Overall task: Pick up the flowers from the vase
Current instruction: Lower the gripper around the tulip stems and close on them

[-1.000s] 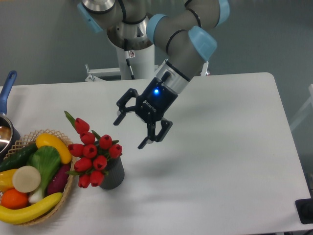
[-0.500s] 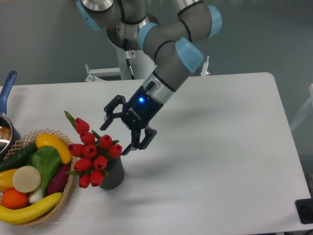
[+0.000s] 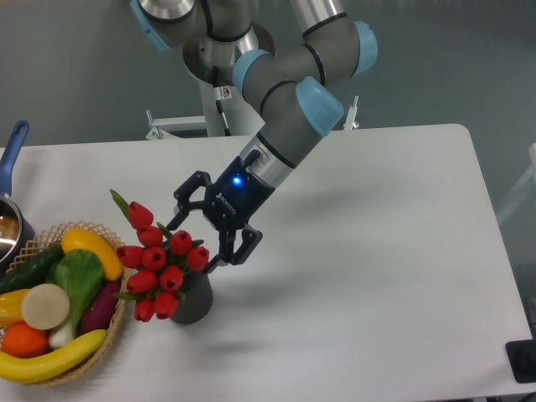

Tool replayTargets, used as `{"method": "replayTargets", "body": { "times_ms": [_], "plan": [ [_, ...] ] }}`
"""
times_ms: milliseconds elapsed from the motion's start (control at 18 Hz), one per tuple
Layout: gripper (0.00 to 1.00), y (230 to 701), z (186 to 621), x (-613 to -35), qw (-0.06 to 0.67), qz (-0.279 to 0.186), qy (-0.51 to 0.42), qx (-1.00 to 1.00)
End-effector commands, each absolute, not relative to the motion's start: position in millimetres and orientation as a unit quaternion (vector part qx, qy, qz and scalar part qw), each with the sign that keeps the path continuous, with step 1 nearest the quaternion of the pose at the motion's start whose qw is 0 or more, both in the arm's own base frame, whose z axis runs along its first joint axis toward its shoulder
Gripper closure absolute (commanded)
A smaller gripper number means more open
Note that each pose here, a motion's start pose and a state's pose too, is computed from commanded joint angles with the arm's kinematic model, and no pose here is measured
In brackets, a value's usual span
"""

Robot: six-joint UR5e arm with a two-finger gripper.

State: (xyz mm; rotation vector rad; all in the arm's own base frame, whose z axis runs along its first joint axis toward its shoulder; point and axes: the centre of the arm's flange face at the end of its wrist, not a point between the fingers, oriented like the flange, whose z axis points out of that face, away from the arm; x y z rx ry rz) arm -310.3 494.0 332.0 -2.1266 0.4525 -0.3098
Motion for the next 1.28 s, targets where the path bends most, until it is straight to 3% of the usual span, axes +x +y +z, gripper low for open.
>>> {"method": "replayTargets", "body": {
  "times_ms": [944, 1111, 1278],
  "plan": [
    [0.00, 521.3, 313.9, -291.1, 0.447, -0.142, 0.207, -0.859],
    [0.18, 522.5, 317.3, -291.1, 0.448, -0.140, 0.206, -0.858],
    [0.29, 523.0, 318.6, -291.7, 0.449, -0.139, 0.207, -0.858]
  ]
}}
